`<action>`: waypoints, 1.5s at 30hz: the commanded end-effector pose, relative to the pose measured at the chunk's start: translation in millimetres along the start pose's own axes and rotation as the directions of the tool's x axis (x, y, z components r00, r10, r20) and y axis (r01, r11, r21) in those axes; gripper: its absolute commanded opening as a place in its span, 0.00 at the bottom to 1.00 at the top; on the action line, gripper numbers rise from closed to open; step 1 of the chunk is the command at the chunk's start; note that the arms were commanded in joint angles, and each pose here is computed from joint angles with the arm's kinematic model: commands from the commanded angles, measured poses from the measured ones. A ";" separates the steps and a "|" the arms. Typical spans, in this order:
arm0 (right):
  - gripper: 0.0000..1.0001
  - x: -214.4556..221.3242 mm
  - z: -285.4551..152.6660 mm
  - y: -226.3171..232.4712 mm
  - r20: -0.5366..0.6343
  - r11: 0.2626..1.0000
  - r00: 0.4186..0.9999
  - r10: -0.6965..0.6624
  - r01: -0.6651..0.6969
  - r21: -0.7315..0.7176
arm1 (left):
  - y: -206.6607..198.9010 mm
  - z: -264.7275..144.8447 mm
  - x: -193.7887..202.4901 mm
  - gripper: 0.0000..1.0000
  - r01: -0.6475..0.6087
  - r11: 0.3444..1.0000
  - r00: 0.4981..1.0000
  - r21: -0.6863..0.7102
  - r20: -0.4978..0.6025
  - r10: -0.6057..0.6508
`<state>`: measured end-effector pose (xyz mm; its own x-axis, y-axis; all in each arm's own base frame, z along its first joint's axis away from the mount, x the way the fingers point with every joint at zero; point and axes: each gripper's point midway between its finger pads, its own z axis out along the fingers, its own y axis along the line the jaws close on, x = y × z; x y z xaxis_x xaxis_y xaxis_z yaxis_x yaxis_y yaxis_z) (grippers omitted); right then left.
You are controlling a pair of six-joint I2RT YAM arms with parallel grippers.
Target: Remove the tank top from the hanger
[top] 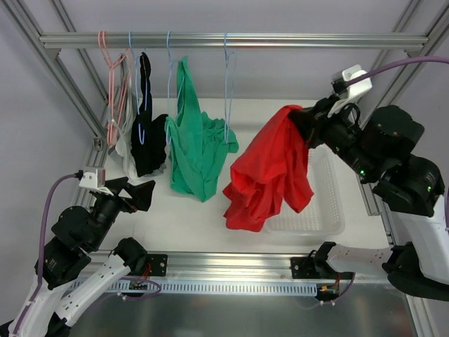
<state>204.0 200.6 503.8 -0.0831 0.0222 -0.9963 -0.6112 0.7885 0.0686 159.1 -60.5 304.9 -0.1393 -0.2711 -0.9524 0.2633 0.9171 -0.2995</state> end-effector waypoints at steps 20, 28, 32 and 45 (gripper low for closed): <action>0.00 113.8 -8.2 -174.3 -0.209 0.836 0.964 0.164 -0.023 0.548 | -5.2 -0.4 -9.0 0.99 0.011 1.000 0.999 0.027 0.037 -0.012; 0.00 251.8 27.7 -177.4 -0.352 0.833 0.873 0.338 -0.104 0.544 | -19.4 5.3 -52.5 0.99 0.035 0.999 0.999 0.004 0.034 -0.035; 0.02 312.5 27.9 -185.4 -0.419 0.795 0.804 0.421 -0.105 0.598 | -32.7 24.6 -83.9 0.99 0.030 0.998 0.999 -0.054 -0.022 -0.031; 0.99 201.5 -46.3 -162.4 -0.147 0.757 0.917 0.370 -0.206 0.620 | -50.8 126.8 -165.0 0.99 -0.156 0.961 0.983 -0.228 -0.136 0.127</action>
<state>270.0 52.5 221.6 -0.6006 0.1591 -0.7835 0.0835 0.9871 0.1365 277.2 -110.5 472.3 -0.2020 -0.1786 -0.9630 0.0839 0.9765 -0.1987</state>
